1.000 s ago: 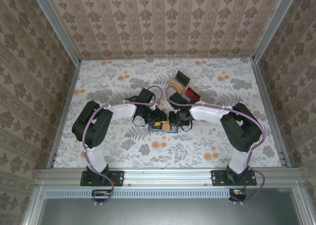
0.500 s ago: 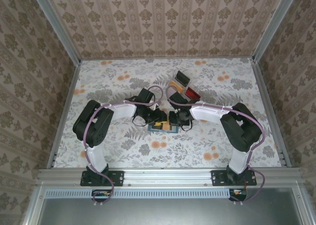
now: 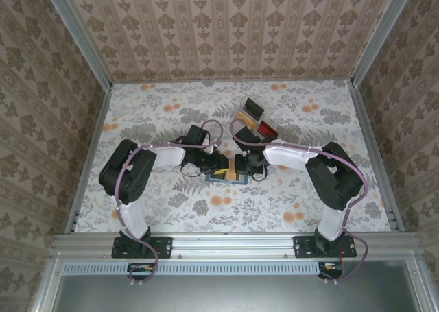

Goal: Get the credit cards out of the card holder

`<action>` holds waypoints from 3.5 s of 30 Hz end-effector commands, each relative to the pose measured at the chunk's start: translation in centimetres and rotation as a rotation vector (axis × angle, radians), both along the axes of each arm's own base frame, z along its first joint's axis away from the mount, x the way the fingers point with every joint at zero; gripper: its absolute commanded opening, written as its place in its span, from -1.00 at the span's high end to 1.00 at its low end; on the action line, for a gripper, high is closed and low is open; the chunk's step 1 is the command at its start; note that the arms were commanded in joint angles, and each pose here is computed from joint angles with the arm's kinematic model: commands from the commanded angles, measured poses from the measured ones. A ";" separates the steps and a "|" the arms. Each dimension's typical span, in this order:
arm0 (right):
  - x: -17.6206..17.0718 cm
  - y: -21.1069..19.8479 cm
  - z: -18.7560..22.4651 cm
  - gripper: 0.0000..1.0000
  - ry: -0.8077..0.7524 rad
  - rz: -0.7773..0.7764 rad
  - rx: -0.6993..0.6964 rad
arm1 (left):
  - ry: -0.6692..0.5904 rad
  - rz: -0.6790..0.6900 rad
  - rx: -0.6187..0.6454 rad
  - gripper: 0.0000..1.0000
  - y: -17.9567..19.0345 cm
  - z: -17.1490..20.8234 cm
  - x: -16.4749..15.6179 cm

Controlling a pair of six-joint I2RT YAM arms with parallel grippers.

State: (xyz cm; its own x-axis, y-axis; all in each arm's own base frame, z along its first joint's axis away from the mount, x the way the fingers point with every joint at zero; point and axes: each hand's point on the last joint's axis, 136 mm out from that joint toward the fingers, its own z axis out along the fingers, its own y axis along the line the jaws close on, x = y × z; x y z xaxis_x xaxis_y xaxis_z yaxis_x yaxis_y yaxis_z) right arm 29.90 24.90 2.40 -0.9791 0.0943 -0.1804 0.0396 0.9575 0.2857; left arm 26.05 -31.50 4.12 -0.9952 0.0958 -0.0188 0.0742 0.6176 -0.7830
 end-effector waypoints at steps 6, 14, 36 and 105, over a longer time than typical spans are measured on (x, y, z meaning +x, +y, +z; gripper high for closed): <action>-1.7 -1.4 -2.7 0.76 0.091 -0.006 -0.067 | -0.065 -0.031 -0.095 0.61 -0.6 2.0 -0.2; -1.7 -1.4 -2.6 0.76 0.089 -0.008 -0.064 | -0.085 -0.029 -0.087 0.80 -0.5 2.0 0.0; 0.3 1.9 6.0 0.32 -0.075 0.158 0.282 | -0.149 0.158 0.002 1.00 8.3 7.9 2.7; 15.0 -4.2 17.5 1.00 -0.595 0.502 -0.141 | -0.230 0.401 0.281 -1.00 16.7 9.6 4.4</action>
State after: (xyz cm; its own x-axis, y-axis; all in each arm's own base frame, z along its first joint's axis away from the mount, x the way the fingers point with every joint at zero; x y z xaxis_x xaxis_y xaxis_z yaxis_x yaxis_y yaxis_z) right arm 43.98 21.20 20.30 -0.6635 -0.2861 -0.6913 -0.4906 0.8640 0.1134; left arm 30.96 -15.57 13.41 -0.9252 -0.2930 -0.2414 -0.0950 0.7944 -0.5999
